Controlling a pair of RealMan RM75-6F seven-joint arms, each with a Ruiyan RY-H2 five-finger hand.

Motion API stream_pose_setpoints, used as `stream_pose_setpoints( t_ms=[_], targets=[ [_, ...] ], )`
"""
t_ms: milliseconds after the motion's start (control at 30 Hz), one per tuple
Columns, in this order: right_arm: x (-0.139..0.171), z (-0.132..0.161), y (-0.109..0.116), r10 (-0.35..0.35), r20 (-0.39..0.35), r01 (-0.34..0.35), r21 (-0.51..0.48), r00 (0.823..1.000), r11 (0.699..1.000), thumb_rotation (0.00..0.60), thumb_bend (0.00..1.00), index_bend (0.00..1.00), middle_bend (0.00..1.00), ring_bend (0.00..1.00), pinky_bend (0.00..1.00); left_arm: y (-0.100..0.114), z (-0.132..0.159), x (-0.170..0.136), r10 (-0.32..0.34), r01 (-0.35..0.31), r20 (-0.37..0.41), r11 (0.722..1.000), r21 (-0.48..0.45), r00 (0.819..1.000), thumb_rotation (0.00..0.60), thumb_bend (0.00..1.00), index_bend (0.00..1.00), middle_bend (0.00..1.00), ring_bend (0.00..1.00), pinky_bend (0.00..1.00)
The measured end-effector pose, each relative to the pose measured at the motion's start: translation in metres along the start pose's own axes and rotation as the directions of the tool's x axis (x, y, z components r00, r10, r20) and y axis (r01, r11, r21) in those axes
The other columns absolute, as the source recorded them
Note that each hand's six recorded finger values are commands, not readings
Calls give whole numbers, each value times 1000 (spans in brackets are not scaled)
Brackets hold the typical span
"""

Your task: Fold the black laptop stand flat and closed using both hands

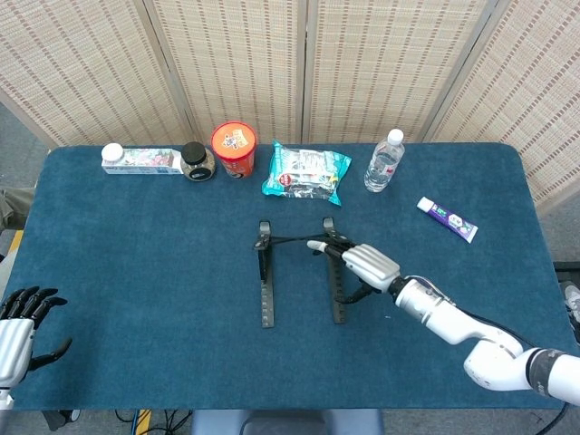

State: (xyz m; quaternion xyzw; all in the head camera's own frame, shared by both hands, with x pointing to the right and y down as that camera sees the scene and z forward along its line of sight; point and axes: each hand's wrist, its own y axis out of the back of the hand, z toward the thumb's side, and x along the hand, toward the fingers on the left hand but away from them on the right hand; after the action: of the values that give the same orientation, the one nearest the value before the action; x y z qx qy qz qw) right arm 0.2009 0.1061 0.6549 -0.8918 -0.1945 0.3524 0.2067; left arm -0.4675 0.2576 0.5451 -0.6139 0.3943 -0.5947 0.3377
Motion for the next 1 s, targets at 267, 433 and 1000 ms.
stream_pose_setpoints(
  t_ms=[267, 433, 1000],
  targets=[
    [-28, -7, 24, -76, 42, 78, -35, 996, 996, 600, 147, 0, 205, 97, 187, 0, -4, -5, -5, 5, -12, 1000, 0, 1000, 600, 172, 294, 201, 111, 74],
    [-42, -13, 36, -109, 72, 113, -49, 991, 992, 600, 147, 0, 205, 97, 187, 0, -8, -8, -3, 3, -23, 1000, -2, 1000, 600, 172, 294, 201, 111, 74],
    [-50, -26, 56, -160, 125, 165, -34, 979, 986, 600, 146, 0, 205, 97, 187, -2, -11, -10, -5, 5, -27, 1000, -7, 1000, 600, 173, 294, 201, 111, 74]
  ],
)
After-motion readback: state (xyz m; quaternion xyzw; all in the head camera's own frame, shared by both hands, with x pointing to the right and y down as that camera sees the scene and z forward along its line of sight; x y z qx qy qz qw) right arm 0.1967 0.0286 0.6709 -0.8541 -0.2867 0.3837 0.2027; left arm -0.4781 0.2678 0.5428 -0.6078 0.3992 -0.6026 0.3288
